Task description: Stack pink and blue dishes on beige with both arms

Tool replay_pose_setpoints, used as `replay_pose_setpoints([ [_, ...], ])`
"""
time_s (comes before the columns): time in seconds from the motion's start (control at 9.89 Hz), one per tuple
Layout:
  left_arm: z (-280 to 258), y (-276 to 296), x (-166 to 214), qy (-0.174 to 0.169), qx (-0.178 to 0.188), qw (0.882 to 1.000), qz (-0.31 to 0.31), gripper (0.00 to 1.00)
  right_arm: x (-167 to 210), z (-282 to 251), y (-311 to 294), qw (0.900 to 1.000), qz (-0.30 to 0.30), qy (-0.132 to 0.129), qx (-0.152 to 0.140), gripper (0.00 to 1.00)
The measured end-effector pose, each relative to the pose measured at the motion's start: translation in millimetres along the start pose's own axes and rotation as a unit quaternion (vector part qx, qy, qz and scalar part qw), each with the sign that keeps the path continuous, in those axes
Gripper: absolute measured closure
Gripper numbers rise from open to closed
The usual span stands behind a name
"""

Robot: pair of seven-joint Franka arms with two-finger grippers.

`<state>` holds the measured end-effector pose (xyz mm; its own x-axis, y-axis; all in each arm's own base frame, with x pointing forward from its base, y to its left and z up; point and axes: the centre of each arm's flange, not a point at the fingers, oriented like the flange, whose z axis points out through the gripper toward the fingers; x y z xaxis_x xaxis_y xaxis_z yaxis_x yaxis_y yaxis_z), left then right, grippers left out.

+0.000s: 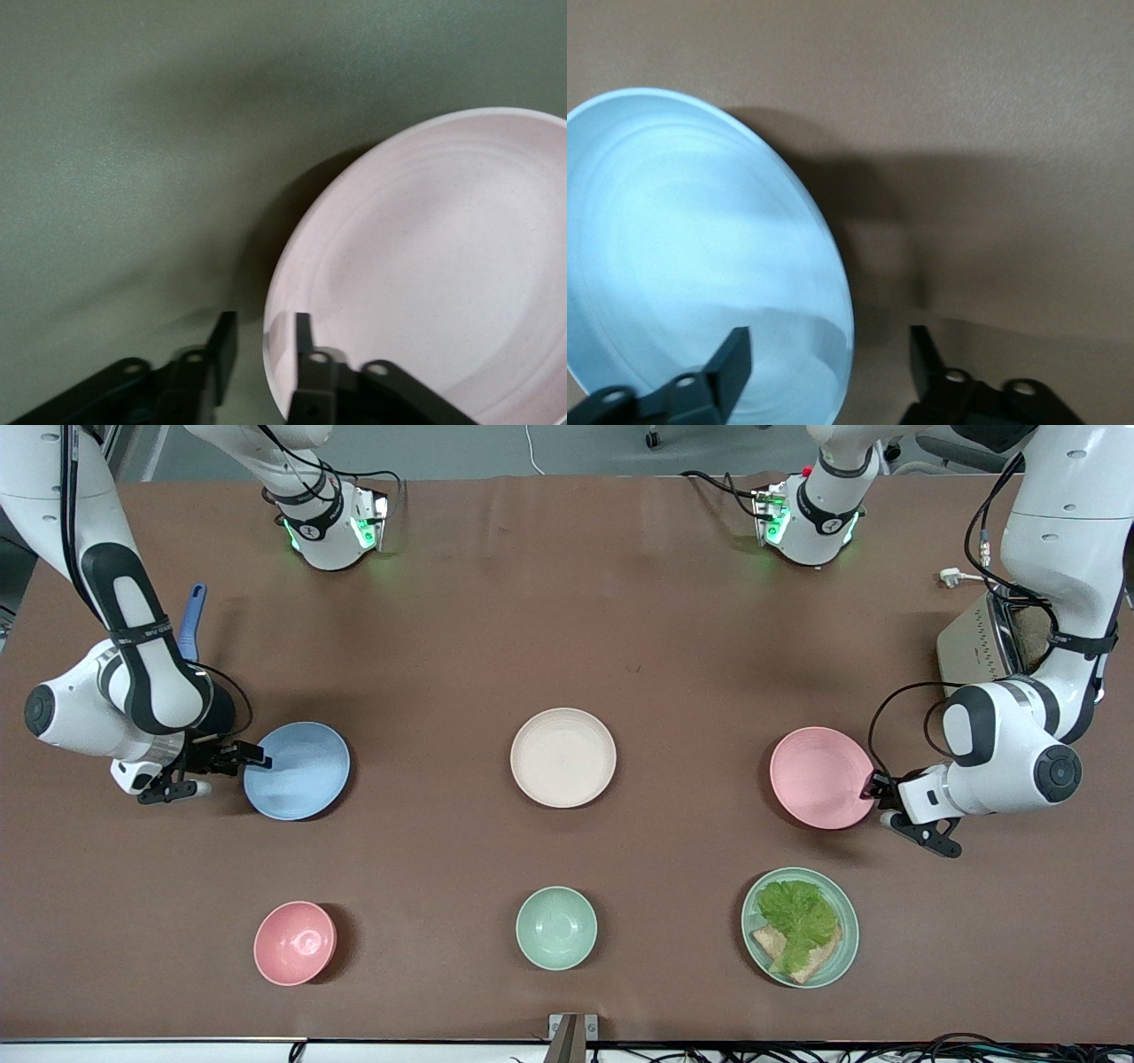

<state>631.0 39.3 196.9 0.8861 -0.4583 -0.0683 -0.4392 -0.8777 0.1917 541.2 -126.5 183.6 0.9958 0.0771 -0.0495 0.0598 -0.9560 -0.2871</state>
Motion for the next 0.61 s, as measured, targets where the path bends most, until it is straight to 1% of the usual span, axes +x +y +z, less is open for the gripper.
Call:
replay_pose_setpoints([
  [0.1, 0.1, 2.1, 1.3, 0.000, 0.000, 1.000, 0.002, 0.89, -0.9, 1.1, -0.2, 1.000, 0.009, 0.004, 0.007, 0.39],
  [0.2, -1.0, 3.6, 2.5, 0.001, 0.000, 1.000, 0.003, 0.96, -2.0, 2.3, -0.4, 1.000, 0.018, 0.007, 0.014, 0.43],
  [0.3, -2.6, 4.3, 3.1, 0.002, 0.001, 1.000, 0.004, 0.96, -2.6, 3.0, -0.4, 1.000, 0.023, 0.009, 0.018, 0.59],
  [0.4, -5.9, 7.4, 5.9, 0.005, 0.000, 1.000, 0.007, 0.96, -2.7, 2.7, 0.1, 1.000, 0.020, 0.011, 0.019, 0.77],
  [0.51, -15.4, 18.5, 13.7, 0.012, -0.001, 1.000, 0.012, 0.96, -3.1, 1.8, 2.1, 1.000, 0.018, 0.012, 0.018, 0.91],
  [0.61, -31.9, 38.9, 24.2, 0.015, -0.006, 1.000, 0.002, 0.96, -3.2, -1.4, 4.7, 1.000, 0.020, 0.014, 0.020, 0.96],
])
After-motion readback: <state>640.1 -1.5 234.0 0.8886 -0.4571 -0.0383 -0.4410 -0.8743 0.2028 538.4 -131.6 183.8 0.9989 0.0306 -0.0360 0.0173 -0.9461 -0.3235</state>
